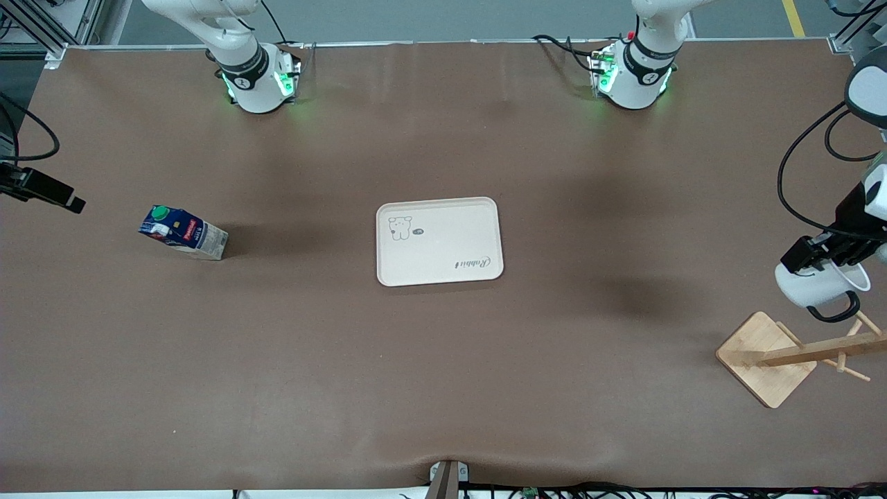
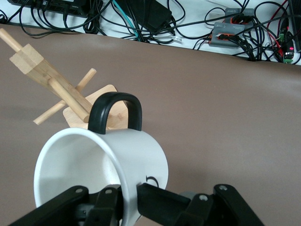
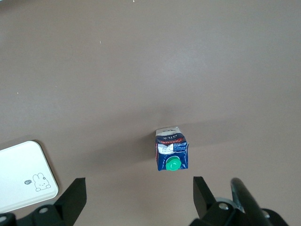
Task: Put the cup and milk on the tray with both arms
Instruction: 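Lift the white mug off the stand peg with the left gripper, then carry the mug onto the tray while the right gripper reaches the milk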
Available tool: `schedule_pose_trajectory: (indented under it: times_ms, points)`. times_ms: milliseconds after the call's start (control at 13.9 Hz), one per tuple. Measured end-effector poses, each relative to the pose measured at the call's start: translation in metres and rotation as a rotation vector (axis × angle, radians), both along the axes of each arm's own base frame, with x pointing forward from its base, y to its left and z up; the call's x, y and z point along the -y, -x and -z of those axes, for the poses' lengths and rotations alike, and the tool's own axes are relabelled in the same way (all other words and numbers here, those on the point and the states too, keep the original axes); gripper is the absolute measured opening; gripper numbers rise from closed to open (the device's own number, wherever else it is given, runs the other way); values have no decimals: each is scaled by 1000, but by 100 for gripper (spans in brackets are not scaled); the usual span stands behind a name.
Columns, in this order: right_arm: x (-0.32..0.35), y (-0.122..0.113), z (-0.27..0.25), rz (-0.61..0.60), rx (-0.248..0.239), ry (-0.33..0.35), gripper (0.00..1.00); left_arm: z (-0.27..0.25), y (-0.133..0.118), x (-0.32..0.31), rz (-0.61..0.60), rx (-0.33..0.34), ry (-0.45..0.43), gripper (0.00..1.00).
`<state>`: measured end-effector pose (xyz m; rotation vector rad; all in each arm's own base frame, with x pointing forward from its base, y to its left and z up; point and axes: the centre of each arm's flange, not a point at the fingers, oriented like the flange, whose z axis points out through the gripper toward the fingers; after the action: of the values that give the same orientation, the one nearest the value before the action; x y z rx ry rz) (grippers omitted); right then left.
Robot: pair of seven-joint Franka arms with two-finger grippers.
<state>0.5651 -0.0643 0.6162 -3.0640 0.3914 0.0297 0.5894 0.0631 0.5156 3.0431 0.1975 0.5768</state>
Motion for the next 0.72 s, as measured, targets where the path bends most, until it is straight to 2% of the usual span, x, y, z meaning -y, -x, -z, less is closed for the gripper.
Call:
schedule_pose_trajectory:
  times_ms: [215, 717]
  points:
    - [0, 0, 0, 0, 0, 0, 100, -1, 3, 18, -32, -35, 25, 0]
    - [-1, -1, 1, -1, -2, 0, 100, 12, 11, 118, -60, -132, 83, 0]
